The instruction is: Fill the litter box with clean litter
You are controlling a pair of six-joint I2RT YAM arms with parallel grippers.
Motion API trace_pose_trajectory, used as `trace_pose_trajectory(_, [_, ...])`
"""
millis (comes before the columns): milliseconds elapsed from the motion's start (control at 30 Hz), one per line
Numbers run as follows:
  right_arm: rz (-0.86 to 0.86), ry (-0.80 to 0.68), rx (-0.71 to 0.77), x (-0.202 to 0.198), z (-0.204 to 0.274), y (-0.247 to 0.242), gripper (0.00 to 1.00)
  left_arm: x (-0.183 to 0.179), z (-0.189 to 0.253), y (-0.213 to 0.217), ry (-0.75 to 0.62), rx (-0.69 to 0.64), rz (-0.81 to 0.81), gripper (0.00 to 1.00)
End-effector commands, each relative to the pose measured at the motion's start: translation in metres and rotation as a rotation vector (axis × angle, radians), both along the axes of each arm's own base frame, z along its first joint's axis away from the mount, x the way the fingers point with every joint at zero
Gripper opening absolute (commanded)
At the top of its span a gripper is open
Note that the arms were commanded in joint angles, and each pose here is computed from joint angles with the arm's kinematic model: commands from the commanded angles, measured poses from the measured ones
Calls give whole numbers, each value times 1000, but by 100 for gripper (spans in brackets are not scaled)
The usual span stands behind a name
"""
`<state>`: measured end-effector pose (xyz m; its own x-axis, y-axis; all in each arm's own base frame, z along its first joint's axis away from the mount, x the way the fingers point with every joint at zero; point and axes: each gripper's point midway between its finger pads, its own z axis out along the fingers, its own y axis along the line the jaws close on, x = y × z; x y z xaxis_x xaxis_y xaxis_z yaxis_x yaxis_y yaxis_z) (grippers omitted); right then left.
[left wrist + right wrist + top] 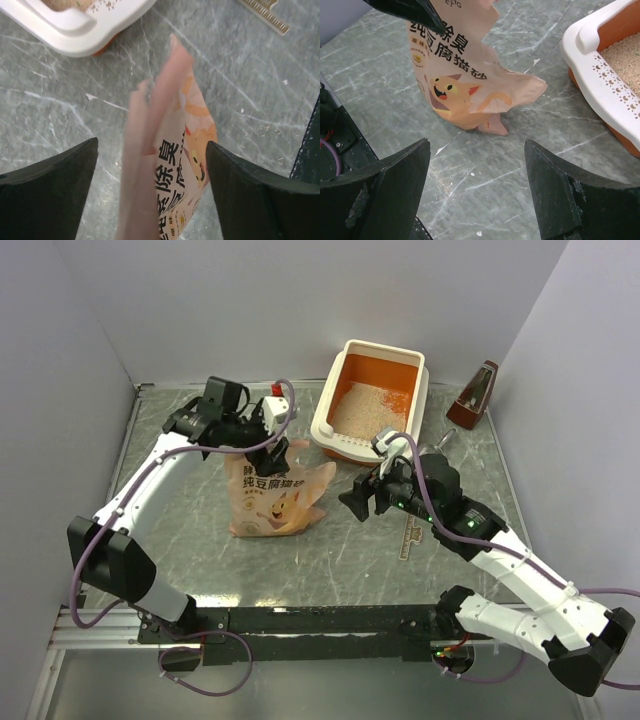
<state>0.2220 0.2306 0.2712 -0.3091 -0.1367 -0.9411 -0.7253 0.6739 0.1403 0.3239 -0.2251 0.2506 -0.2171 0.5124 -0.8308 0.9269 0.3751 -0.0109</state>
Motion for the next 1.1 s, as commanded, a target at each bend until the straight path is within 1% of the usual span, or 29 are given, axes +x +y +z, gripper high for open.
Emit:
trace_pose_trajectory(0, [-5,-34,53,4,14,5,82,2,-9,2,-22,81,19,84])
trace_pose_trajectory(33, [-10,-25,46,5,11,6,82,4,-14,4,-23,97,33,77])
trace_pose_trajectory(100, [-18,-13,36,7,9,5,82,9,-8,2,-89,99,52,41])
trace_pose_trajectory(133, [-21,-7,29,9,6,6,82,11,-19,8,-109,135,91,23])
trace_pose_trajectory(167, [-22,-5,29,9,6,7,82,16,3,7,-216,97,114,1])
trace_pose_trajectory(200, [-22,-5,29,9,5,7,82,14,9,5,-262,84,118,1])
trace_pose_trajectory(233, [-25,-3,28,9,5,7,82,9,0,8,-274,86,128,1])
trace_pose_trajectory(267, [-28,-5,28,10,6,6,82,6,23,12,-359,52,149,1])
trace_pose_trajectory(300, [-32,-6,27,11,6,6,82,6,37,10,-419,17,158,1])
trace_pose_trajectory(333, [-35,-2,28,11,6,6,82,5,38,11,-442,4,167,1])
trace_pose_trajectory(400, [-42,-4,32,12,8,6,82,1,69,15,-564,-51,180,1])
trace_pose_trajectory(433, [-45,-1,37,13,8,6,82,-4,76,19,-620,-57,173,1])
trace_pose_trajectory(467, [-43,-5,48,13,10,8,82,-7,81,20,-656,-64,160,1])
trace_pose_trajectory(567, [-36,6,71,12,9,11,82,-26,99,13,-776,-93,21,1])
trace_pose_trajectory(600, [-35,10,74,12,9,12,82,-35,104,8,-787,-127,-57,1])
trace_pose_trajectory(667, [-40,9,78,12,11,11,82,-41,113,13,-796,-130,-122,1])
trace_pose_trajectory(700, [-47,4,80,12,13,10,82,-51,117,7,-791,-164,-200,1])
trace_pose_trajectory(800, [-64,-15,91,12,23,5,81,-52,127,11,-822,-150,-280,1])
trace_pose_trajectory(833, [-68,-22,94,12,25,4,81,-53,136,7,-829,-174,-324,1])
trace_pose_trajectory(900, [-73,-31,107,11,32,2,82,-49,135,13,-798,-170,-348,1])
trace_pose_trajectory(933, [-73,-30,111,10,33,2,82,-48,146,10,-828,-183,-399,1])
trace_pose_trajectory(967, [-68,-36,116,8,37,2,82,-47,141,15,-787,-176,-404,1])
trace_pose_trajectory(1000, [-71,-35,113,8,37,1,81,-47,155,15,-833,-175,-431,1])
trace_pose_trajectory(1067, [-69,-44,115,7,41,0,82,-47,151,16,-790,-189,-461,1])
